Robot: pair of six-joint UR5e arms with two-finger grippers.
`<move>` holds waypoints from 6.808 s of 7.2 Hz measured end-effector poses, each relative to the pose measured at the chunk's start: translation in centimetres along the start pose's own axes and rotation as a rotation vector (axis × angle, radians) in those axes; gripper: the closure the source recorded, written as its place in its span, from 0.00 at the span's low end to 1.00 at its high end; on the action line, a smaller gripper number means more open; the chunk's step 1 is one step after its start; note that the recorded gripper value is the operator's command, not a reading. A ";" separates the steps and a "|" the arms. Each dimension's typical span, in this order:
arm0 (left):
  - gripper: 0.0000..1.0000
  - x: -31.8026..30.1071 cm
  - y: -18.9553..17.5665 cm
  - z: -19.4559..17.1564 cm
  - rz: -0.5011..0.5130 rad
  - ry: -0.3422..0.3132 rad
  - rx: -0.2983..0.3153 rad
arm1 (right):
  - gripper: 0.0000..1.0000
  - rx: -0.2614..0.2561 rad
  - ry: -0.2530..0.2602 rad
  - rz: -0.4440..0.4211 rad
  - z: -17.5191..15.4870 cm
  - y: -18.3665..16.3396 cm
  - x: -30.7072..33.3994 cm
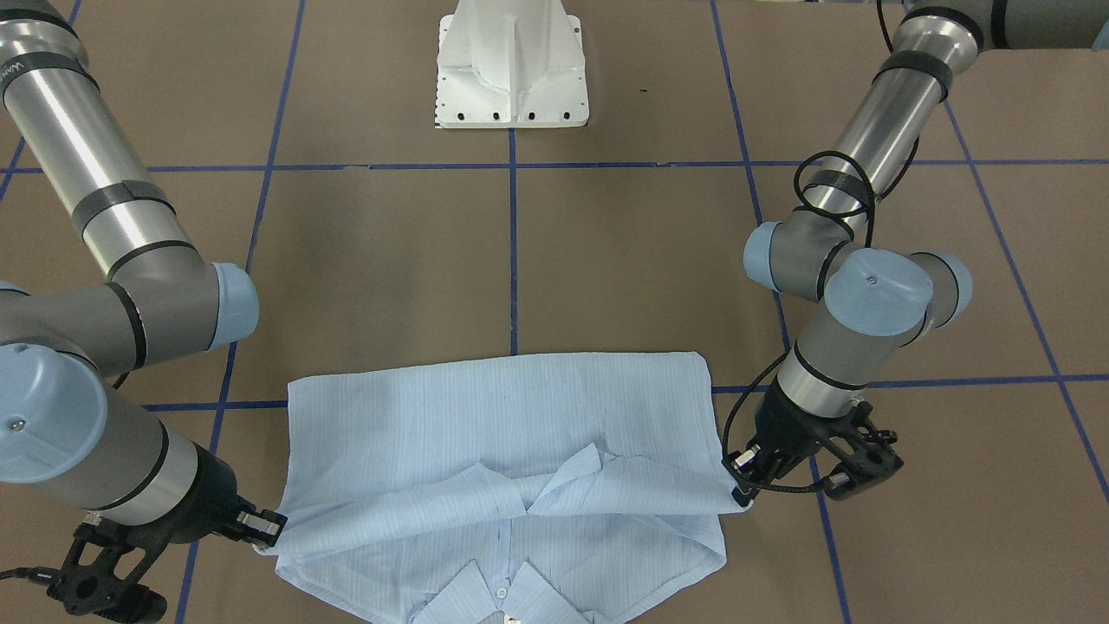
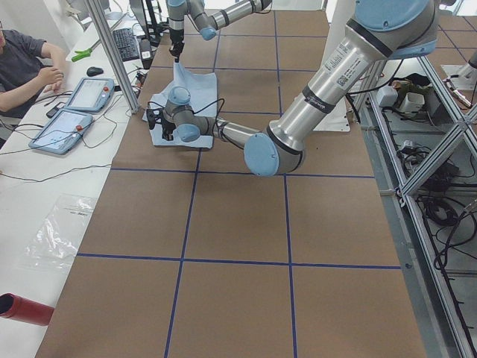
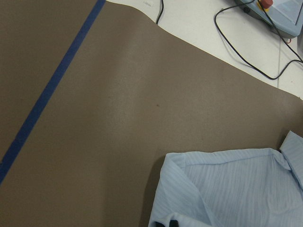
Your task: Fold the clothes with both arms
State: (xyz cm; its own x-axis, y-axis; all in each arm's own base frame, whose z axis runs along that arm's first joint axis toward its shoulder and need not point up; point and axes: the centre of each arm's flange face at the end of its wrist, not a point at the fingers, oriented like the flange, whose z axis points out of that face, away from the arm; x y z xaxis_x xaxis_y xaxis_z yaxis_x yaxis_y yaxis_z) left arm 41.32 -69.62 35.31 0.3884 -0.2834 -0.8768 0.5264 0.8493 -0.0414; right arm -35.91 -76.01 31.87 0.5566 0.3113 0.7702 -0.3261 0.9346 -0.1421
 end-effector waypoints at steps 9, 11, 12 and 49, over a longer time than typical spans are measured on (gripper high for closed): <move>0.00 1.0 -0.2 -0.9 0.005 0.015 0.005 | 0.00 0.041 -0.011 -0.092 3.1 6.5 2.4; 0.00 1.0 -0.1 -1.2 0.005 0.020 0.007 | 0.00 -0.005 -0.010 -0.132 5.3 12.0 5.6; 0.00 1.0 -0.1 -1.4 0.006 0.023 0.007 | 0.01 -0.023 0.000 -0.141 6.3 13.7 6.9; 0.19 10.7 34.2 -3.8 -0.072 -0.051 -0.268 | 0.00 -0.081 -0.261 -0.275 -11.0 38.7 14.7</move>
State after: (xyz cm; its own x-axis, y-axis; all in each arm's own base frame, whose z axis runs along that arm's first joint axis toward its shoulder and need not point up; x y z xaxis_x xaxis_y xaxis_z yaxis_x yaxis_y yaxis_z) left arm 60.63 -41.93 22.73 0.3984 -0.3632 -0.8422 0.3373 0.9119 -0.2337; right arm -31.95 -33.37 30.87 0.3986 0.0030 0.9171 -0.1245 0.9909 0.0509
